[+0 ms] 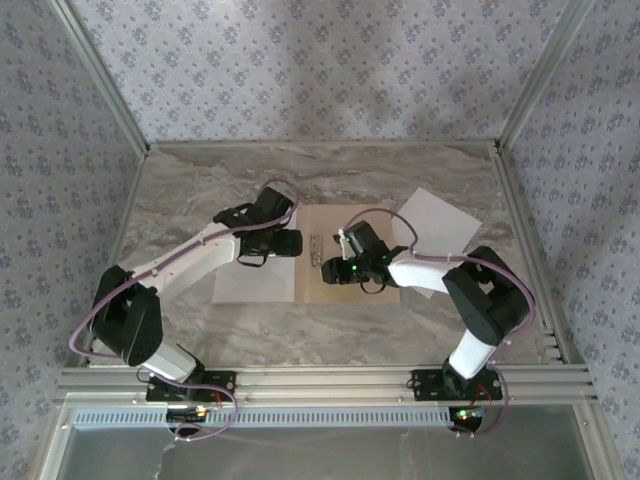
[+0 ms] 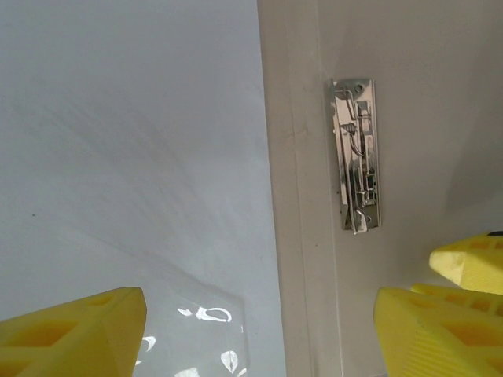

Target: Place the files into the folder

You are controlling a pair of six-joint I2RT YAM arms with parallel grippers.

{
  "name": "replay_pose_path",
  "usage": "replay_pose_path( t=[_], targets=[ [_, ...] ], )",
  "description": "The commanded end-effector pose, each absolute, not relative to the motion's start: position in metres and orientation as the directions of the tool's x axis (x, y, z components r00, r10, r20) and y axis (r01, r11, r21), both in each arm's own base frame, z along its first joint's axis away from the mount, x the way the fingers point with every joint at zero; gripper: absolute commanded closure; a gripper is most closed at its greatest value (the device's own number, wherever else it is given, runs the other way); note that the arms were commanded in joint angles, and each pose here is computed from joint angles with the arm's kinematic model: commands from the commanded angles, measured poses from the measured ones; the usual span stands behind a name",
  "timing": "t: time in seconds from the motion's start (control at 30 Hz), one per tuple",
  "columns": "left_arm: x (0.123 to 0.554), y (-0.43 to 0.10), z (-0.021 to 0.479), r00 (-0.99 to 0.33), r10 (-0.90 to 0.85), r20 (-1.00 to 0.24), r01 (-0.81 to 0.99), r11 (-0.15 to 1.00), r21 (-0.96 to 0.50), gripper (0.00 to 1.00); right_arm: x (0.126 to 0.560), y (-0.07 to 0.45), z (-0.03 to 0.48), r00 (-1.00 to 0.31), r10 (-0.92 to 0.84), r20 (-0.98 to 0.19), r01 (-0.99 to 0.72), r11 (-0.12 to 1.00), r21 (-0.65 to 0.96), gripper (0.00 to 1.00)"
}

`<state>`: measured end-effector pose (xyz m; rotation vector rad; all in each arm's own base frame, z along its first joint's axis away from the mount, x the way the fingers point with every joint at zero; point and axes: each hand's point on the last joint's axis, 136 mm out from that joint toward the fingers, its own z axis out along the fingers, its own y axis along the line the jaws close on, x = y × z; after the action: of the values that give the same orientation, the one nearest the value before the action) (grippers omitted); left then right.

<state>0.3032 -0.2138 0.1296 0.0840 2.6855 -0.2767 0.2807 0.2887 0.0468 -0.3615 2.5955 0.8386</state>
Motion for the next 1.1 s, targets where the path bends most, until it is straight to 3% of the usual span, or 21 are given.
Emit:
replay_pose_path(
  t=[0.0, 0.27, 0.47, 0.73, 0.9, 1.07],
  targets=[
    [0.3, -0.224, 0.143, -0.889, 0.001, -0.459, 0.112, 0.97, -0.215, 0.24, 0.295, 0.28, 0.085, -0.874, -0.072, -0.481, -0.344, 0.791, 0.507, 0.57],
    [0.292, -0.258, 0.145, -0.879, 0.051, -0.473, 0.156, 0.97, -0.186, 0.27, 0.33, 0.214, 0.126, -0.857, 0.071, -0.511, -0.235, 0.827, 0.511, 0.56],
    [0.289, -0.289, 0.132, -0.887, 0.054, -0.459, 0.144, 0.976, -0.162, 0.29, 0.344, 0.185, 0.128, -0.811, 0.168, -0.56, -0.183, 0.837, 0.516, 0.55],
    [0.293, -0.299, 0.101, -0.922, 0.032, -0.385, 0.062, 0.996, -0.063, 0.43, 0.346, 0.175, 0.098, -0.759, 0.265, -0.595, -0.145, 0.822, 0.551, 0.57],
    [0.289, -0.297, 0.078, -0.941, 0.011, -0.338, 0.023, 0.999, -0.033, 0.52, 0.347, 0.187, 0.103, -0.72, 0.186, -0.669, -0.217, 0.854, 0.472, 0.58],
    [0.29, -0.297, 0.065, -0.948, 0.016, -0.317, 0.021, 1.0, -0.012, 0.57, 0.35, 0.186, 0.095, -0.754, 0.184, -0.631, -0.193, 0.856, 0.48, 0.58]
  ],
)
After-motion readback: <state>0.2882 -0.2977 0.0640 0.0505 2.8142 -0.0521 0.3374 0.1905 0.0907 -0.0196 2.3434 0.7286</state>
